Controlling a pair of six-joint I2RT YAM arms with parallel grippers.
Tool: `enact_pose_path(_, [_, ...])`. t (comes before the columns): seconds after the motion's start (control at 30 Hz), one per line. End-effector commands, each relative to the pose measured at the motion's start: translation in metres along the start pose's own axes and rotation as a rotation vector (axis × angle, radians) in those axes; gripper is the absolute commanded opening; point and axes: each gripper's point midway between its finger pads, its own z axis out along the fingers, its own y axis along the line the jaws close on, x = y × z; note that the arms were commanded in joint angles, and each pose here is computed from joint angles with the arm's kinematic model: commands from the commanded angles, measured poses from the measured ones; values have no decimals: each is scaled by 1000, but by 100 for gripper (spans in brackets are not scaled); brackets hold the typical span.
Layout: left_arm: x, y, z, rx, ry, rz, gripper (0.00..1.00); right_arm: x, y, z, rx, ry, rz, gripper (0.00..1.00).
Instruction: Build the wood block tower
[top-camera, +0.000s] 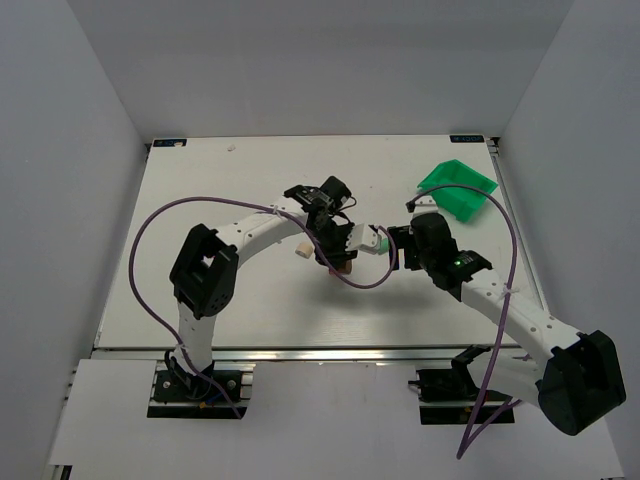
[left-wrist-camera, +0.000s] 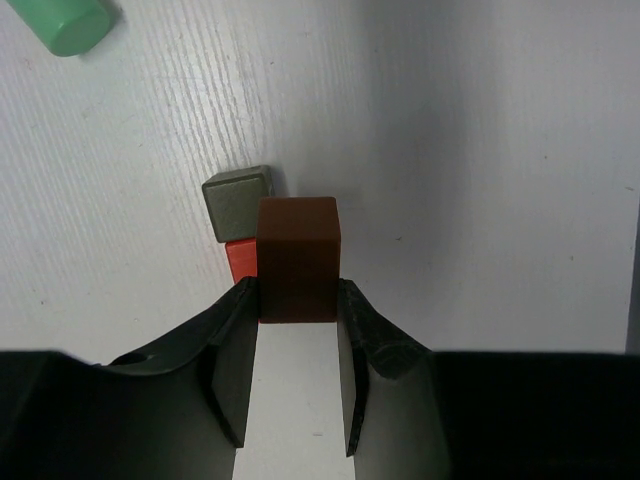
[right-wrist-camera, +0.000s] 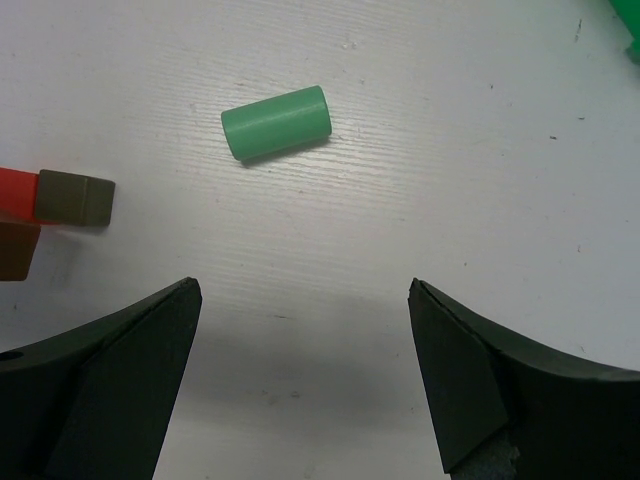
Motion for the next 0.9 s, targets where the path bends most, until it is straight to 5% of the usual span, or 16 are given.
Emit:
enact_pose_path(0.0, [-9,14,-3,-48,1,41,0,-6,-4,0,16,-23,3,90])
enact_pose_path(0.87, [-11,39,6,-144,13,-23,0,-3,-4,1,1,-22,10,89])
